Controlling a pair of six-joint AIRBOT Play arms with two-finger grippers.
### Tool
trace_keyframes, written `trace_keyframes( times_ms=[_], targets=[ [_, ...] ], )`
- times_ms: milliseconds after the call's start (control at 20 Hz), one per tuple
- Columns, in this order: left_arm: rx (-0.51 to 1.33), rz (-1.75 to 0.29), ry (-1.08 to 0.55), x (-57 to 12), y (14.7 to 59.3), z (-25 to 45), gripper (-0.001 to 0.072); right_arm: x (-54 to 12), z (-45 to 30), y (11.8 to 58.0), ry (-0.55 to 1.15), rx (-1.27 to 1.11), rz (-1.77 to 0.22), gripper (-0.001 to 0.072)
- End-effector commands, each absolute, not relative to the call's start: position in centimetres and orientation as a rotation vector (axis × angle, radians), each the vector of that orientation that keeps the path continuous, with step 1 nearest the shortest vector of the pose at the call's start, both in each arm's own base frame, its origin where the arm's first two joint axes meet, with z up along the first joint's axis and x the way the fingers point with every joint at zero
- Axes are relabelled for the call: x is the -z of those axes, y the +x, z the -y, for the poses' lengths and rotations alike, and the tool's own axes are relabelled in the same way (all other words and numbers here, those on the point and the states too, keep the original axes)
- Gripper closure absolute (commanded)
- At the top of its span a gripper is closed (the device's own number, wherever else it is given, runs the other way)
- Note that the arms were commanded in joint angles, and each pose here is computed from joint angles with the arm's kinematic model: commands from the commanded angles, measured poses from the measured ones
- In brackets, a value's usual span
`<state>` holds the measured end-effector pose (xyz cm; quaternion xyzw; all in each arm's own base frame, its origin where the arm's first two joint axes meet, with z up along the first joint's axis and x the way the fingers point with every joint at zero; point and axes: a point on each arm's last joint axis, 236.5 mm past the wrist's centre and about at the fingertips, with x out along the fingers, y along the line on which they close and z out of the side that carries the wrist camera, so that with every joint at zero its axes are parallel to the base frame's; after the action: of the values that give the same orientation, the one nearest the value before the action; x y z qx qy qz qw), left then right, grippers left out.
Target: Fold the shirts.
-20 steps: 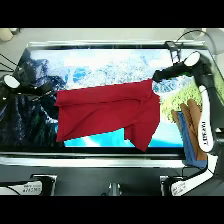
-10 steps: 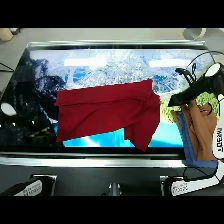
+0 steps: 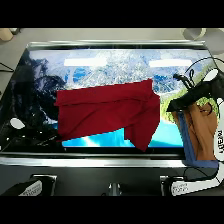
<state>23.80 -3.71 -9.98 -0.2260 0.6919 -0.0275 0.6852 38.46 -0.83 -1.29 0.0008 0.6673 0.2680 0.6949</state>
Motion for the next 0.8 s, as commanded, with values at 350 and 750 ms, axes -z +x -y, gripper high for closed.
trace_keyframes(
  times_ms=[350,750],
  targets=[
    [0.041,-1.555,-0.514,12.0,22.6,4.5,0.0563,3.9,-0.5,35.0,0.052,-0.667,-1.575,0.0319],
    [0.049,-1.509,-0.505,10.9,23.8,4.3,0.0679,8.2,-2.2,34.7,0.157,-0.629,-1.527,0.0319]
  ],
)
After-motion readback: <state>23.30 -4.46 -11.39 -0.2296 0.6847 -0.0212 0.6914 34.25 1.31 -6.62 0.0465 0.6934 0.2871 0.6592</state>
